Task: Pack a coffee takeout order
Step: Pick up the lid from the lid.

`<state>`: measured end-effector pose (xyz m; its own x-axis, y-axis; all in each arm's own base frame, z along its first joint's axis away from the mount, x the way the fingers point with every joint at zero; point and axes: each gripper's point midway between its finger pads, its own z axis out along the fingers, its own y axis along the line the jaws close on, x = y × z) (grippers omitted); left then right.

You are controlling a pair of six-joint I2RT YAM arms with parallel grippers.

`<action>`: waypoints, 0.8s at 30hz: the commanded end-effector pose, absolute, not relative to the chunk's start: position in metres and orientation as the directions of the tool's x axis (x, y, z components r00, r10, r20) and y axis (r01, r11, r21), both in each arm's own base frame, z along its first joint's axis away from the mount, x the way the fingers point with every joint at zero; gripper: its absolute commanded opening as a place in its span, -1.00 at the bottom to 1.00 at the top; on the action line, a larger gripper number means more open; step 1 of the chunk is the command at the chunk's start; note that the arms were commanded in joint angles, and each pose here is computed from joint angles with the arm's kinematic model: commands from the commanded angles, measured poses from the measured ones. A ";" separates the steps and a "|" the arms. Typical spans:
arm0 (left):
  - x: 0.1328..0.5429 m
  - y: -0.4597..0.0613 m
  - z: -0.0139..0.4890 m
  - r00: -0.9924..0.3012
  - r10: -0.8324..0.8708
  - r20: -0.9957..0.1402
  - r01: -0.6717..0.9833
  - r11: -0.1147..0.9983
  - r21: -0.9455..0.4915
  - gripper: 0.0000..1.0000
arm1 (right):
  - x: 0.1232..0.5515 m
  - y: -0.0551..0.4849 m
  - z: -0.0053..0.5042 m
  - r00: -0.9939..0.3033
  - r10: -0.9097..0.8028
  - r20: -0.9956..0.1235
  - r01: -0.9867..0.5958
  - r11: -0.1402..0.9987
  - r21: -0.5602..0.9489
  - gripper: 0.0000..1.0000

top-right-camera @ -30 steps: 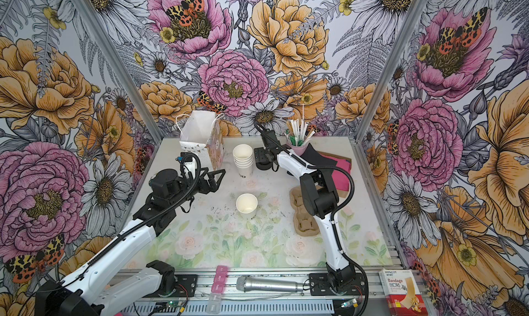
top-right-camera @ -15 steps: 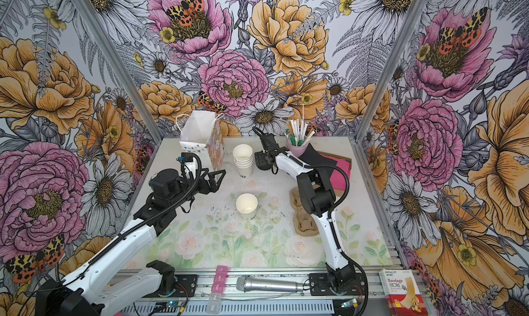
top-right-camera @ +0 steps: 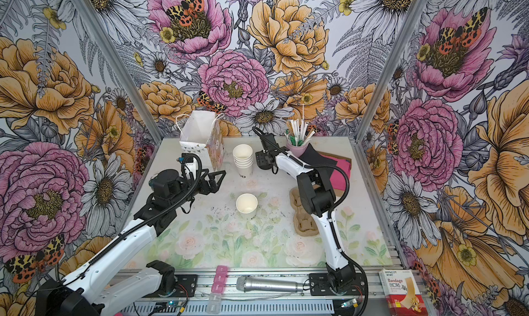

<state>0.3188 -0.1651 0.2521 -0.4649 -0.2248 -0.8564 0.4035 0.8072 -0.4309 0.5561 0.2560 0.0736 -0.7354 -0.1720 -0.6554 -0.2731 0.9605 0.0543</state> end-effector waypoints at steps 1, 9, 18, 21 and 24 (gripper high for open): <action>0.320 -0.161 0.243 -0.468 -0.205 -0.859 0.386 0.827 -0.408 0.98 | 0.558 0.260 0.087 -0.723 -0.161 -0.672 -0.275 0.959 0.067 0.40; 0.320 -0.161 0.242 -0.469 -0.206 -0.859 0.385 0.827 -0.409 0.98 | 0.558 0.259 0.103 -0.711 -0.141 -0.689 -0.269 0.960 0.081 0.38; 0.319 -0.161 0.243 -0.468 -0.207 -0.859 0.387 0.826 -0.409 0.98 | 0.558 0.258 0.120 -0.699 -0.117 -0.706 -0.261 0.960 0.100 0.38; 0.319 -0.161 0.242 -0.468 -0.207 -0.859 0.386 0.827 -0.409 0.98 | 0.557 0.256 0.126 -0.694 -0.112 -0.711 -0.259 0.961 0.101 0.38; 0.319 -0.161 0.243 -0.468 -0.209 -0.859 0.385 0.826 -0.411 0.97 | 0.556 0.254 0.130 -0.690 -0.110 -0.715 -0.256 0.961 0.100 0.38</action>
<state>0.3186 -0.1651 0.2510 -0.4673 -0.2238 -0.8553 0.4022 0.8077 -0.4311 0.5568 0.2570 0.0998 -0.7138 -0.1441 -0.6854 -0.2670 0.9607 0.0761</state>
